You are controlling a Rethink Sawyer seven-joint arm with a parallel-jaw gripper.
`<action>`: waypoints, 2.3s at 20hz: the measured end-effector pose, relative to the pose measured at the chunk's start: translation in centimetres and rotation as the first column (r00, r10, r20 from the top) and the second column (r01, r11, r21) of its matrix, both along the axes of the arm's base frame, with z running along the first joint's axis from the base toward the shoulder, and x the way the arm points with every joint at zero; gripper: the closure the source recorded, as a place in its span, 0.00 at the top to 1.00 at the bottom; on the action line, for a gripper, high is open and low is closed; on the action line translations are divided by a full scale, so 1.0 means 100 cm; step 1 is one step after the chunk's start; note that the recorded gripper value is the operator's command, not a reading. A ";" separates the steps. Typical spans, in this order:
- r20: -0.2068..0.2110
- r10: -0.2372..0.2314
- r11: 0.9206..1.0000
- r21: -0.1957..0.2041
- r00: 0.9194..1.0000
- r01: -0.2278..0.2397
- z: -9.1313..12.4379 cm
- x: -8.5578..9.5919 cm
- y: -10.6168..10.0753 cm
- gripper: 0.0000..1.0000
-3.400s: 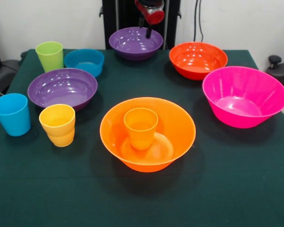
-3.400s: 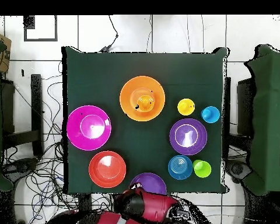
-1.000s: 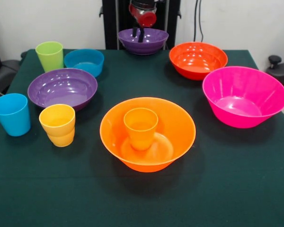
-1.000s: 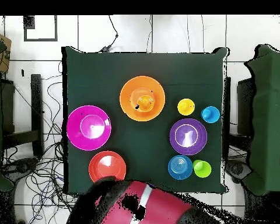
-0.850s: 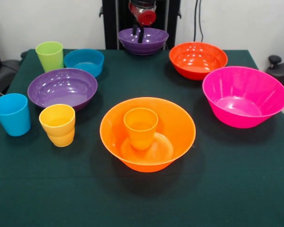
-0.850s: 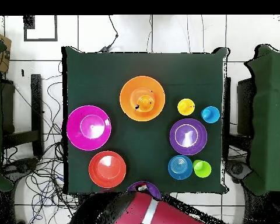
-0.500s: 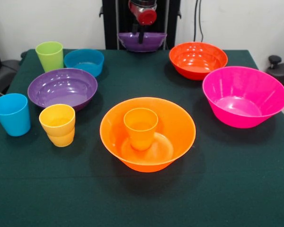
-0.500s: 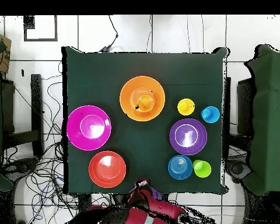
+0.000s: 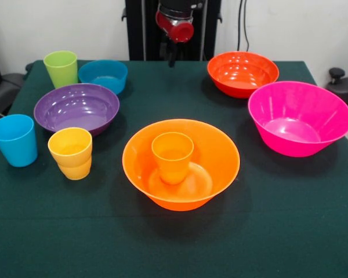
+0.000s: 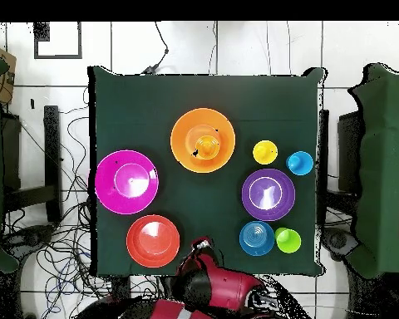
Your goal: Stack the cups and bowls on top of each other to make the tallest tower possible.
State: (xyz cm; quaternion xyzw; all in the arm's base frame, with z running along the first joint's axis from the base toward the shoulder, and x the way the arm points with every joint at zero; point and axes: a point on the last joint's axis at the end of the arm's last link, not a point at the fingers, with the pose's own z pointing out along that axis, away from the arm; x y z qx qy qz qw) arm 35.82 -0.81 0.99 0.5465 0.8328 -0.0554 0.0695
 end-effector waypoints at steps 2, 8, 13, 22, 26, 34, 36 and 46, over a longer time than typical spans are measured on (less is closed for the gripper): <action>0.012 0.017 1.000 -0.004 1.000 -0.016 -0.002 0.006 0.003 1.00; 0.039 0.052 0.999 -0.012 0.998 -0.051 -0.008 0.016 0.009 1.00; 0.045 0.062 0.998 -0.015 0.997 -0.061 -0.006 0.018 0.012 1.00; 0.035 0.080 0.996 -0.029 0.996 -0.079 -0.004 0.012 0.015 1.00; 0.027 0.091 0.995 -0.031 0.995 -0.090 -0.005 0.007 0.019 1.00; 0.013 0.094 0.995 -0.034 0.995 -0.094 -0.012 -0.003 0.019 1.00; 0.012 0.095 0.995 -0.034 0.995 -0.094 -0.013 -0.004 0.019 1.00; 0.032 0.080 0.996 -0.028 0.996 -0.079 -0.006 0.000 0.003 1.00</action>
